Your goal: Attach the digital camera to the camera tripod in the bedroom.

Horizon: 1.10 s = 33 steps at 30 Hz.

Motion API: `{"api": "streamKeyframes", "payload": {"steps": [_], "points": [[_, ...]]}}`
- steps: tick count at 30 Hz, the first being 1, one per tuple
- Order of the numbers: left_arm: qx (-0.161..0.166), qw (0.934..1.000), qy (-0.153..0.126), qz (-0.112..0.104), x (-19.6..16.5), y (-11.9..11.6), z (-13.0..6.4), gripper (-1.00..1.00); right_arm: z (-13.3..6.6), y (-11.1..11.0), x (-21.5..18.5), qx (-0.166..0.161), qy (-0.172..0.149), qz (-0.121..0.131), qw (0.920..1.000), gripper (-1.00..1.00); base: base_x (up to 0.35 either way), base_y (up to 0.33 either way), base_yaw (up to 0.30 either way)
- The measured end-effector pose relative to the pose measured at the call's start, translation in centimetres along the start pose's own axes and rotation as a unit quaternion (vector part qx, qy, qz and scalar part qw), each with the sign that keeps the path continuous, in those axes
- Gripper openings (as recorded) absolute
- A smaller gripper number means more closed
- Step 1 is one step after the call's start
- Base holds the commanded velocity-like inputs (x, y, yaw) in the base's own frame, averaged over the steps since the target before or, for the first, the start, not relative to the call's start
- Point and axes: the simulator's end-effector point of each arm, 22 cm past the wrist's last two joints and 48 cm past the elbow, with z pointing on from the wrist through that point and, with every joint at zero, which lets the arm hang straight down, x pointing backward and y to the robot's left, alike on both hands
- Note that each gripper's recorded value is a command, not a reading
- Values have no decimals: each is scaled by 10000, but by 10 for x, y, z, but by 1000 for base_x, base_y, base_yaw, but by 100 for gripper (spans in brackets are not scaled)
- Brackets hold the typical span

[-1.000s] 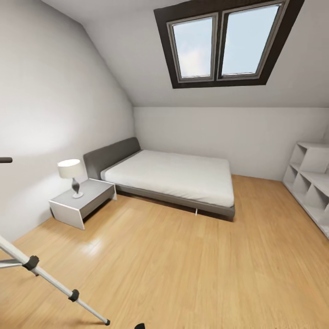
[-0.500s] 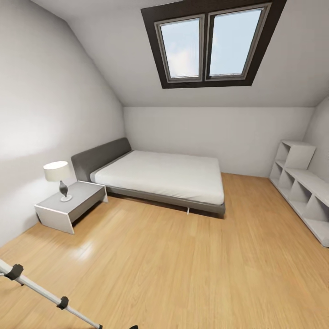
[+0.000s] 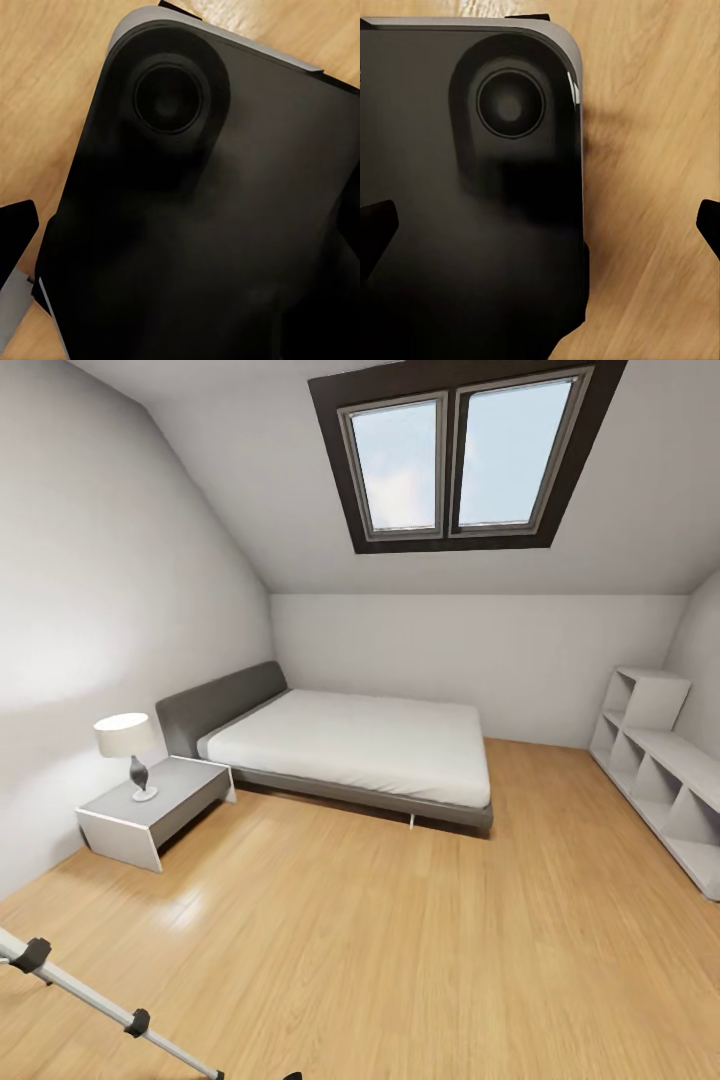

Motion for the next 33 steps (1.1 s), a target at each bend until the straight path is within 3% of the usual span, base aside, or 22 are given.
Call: {"api": "streamKeyframes", "payload": {"steps": [24, 28, 33], "points": [[-11, 10000, -47, 48, -5, 3, 0, 100, 0, -6, -1, 31, 19, -81, 10000, 100, 0, 0, 0], [-36, 9995, -300, 73, -34, 12, 0, 100, 0, -21, -17, 145, -135, -97, 9998, 100, 0, 0, 0], [-58, 9944, -1050, 138, -121, 33, -12, 100, -5, -46, -85, 294, -815, -256, 9959, 100, 0, 0, 0]]}}
